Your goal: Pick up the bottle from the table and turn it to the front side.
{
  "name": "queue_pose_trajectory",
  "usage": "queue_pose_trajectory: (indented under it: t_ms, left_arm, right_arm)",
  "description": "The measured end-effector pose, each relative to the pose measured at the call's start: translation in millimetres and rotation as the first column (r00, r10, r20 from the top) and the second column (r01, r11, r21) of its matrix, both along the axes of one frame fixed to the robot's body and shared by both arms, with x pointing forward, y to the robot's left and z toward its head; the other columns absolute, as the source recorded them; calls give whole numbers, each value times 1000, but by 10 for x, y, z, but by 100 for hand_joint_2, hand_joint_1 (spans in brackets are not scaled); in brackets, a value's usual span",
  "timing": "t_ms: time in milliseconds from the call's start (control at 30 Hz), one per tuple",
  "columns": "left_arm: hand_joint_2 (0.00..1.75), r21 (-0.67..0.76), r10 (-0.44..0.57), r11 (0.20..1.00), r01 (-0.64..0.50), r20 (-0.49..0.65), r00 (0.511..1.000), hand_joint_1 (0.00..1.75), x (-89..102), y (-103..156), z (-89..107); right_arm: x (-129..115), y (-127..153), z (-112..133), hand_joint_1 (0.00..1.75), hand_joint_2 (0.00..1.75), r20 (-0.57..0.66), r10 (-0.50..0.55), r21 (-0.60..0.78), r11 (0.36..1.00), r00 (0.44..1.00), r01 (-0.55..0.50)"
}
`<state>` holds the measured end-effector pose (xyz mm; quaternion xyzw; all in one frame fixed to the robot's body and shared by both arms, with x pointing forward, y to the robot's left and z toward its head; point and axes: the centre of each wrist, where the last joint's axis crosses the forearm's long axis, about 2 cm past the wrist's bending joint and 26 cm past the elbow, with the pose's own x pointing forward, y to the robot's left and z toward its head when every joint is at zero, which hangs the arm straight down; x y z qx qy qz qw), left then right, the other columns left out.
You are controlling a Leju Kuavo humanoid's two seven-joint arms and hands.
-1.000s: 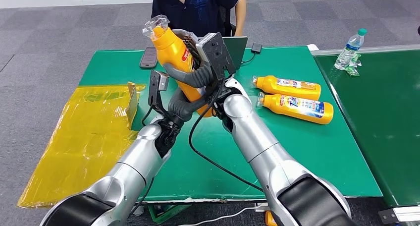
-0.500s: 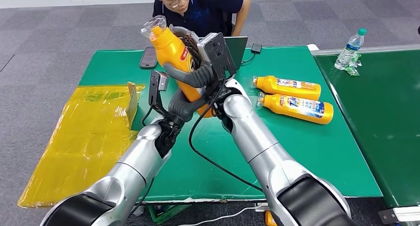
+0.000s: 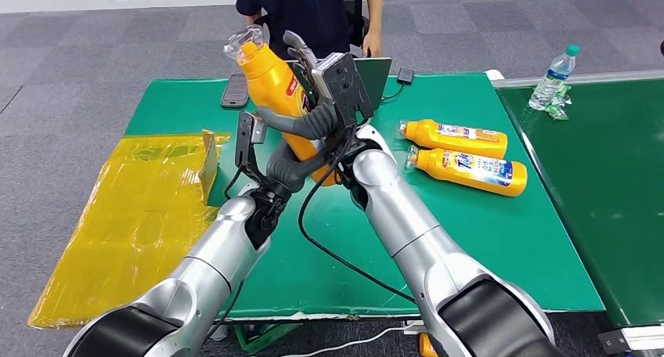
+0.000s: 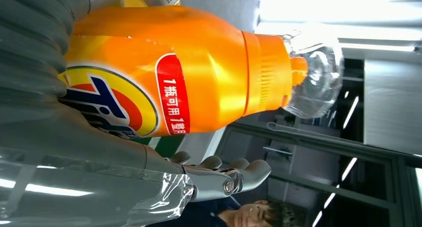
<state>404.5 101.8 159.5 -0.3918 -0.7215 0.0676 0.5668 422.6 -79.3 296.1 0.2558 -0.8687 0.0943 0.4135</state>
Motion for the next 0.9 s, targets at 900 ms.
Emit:
queue_pose_trajectory:
  t_ms: [900]
  left_arm:
    - [175,469,241,819,-330,242,940,175,374,942,75]
  right_arm:
    - [-301,-132,-515,0,175,-42,-3,-15,1000,999,3]
